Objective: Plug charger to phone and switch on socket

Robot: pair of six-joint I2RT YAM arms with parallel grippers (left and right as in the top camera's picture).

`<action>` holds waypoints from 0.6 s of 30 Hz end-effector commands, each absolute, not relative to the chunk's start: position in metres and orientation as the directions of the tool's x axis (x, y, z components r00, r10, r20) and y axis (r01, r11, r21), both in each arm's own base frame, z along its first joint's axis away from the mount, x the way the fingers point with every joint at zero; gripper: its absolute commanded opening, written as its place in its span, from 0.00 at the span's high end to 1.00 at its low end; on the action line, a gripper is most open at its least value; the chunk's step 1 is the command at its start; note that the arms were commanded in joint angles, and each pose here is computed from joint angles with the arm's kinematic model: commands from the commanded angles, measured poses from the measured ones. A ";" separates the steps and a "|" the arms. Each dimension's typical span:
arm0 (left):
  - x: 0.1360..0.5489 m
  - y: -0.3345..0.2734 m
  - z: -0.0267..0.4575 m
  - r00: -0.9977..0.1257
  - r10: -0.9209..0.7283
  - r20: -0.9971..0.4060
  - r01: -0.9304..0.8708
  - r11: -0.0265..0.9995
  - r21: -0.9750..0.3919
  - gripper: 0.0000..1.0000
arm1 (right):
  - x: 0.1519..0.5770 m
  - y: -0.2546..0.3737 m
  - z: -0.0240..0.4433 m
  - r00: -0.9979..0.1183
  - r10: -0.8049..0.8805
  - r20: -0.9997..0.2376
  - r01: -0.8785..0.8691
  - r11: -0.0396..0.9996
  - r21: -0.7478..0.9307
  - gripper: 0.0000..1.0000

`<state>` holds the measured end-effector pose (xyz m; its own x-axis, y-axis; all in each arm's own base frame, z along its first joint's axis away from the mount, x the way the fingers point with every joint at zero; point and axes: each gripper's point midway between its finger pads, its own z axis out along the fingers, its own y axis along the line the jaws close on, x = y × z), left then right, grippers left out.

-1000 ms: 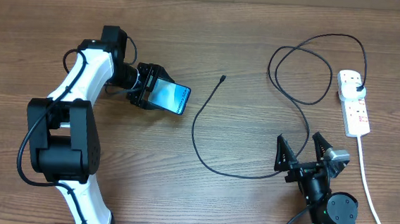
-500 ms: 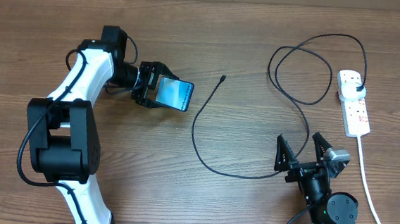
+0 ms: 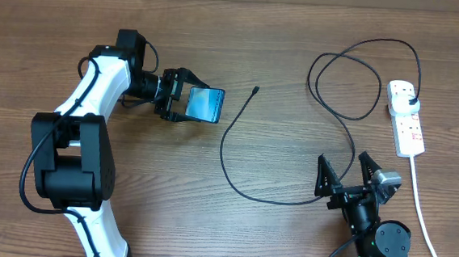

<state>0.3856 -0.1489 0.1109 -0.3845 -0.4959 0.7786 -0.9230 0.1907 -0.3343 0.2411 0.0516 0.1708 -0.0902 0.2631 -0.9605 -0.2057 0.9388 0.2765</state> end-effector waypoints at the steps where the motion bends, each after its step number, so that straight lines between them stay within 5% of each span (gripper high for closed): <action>1: 0.392 -0.154 0.124 -0.380 -0.454 0.806 -0.925 0.162 -0.344 0.42 | 0.241 0.052 0.169 -0.084 0.263 -0.961 -0.207 0.939 0.275 0.00; 18: 0.392 -0.153 0.124 -0.284 -0.469 0.836 -0.958 0.115 -0.261 0.43 | 0.241 0.052 0.169 -0.084 0.263 -0.961 -0.207 0.939 0.275 0.00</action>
<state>0.3858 -0.1493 0.1118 -0.3003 -0.5074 0.8077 -0.9537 0.1440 -0.2641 0.2411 0.0516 0.1707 -0.0906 0.2630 -0.9605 -0.2056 0.9388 0.2765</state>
